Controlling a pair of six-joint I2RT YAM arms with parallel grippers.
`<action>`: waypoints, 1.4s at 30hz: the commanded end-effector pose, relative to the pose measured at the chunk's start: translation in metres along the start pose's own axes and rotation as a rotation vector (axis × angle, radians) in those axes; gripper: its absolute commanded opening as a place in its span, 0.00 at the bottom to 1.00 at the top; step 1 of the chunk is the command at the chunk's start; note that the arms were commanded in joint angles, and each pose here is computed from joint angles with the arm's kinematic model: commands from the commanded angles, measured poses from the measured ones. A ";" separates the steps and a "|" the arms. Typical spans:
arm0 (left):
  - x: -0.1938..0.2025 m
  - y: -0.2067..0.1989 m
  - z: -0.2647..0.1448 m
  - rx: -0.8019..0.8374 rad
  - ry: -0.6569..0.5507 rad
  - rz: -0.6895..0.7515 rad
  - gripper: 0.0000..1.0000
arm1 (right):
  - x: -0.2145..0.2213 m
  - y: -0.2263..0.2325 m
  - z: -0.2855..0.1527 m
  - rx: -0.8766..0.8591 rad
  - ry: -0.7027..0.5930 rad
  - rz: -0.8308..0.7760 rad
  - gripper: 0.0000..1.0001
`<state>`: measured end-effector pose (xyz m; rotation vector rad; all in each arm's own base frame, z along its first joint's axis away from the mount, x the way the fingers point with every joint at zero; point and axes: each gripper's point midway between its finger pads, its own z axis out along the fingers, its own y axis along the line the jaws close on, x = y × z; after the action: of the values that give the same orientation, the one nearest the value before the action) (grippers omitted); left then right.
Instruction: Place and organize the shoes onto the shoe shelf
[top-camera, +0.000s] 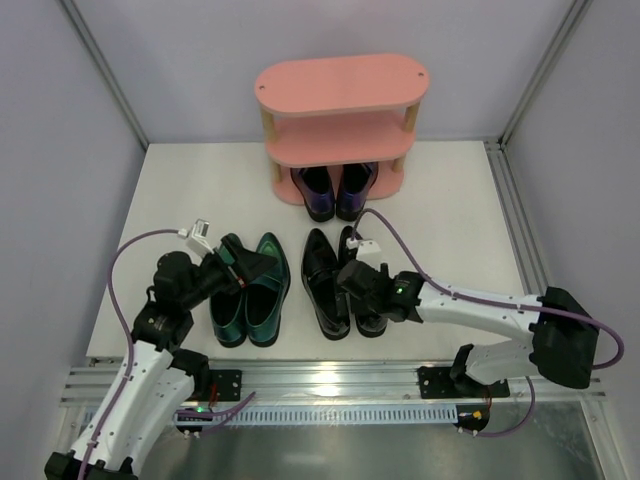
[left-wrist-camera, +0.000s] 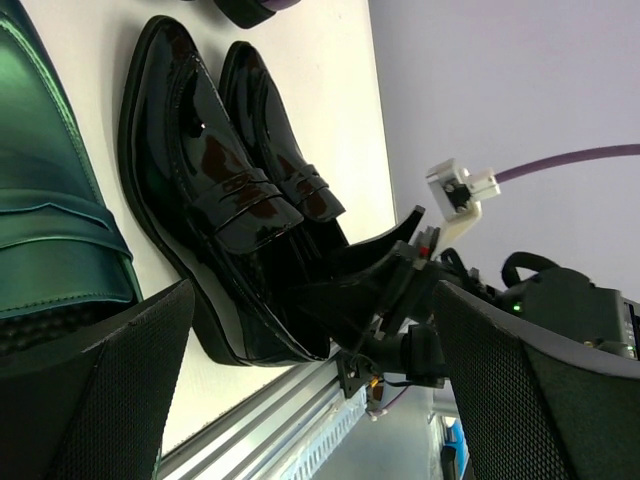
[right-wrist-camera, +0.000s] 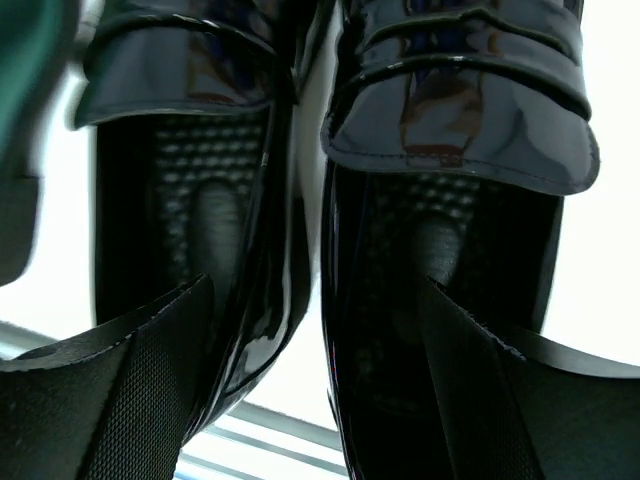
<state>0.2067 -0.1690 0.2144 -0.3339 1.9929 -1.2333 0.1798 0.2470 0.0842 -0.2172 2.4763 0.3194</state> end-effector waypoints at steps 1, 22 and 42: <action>0.000 -0.002 -0.002 0.013 -0.008 0.006 0.99 | -0.022 0.022 0.007 0.002 -0.047 0.057 0.83; 0.000 -0.005 -0.011 0.020 -0.032 0.030 1.00 | -0.075 0.024 -0.099 -0.138 -0.175 0.089 0.04; -0.004 -0.013 -0.012 0.032 -0.030 0.043 1.00 | -0.358 0.005 -0.120 0.093 -0.625 -0.011 0.04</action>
<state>0.1985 -0.1657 0.2132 -0.3317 1.9871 -1.2259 0.3480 0.2348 0.2933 -0.1566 2.1532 0.1025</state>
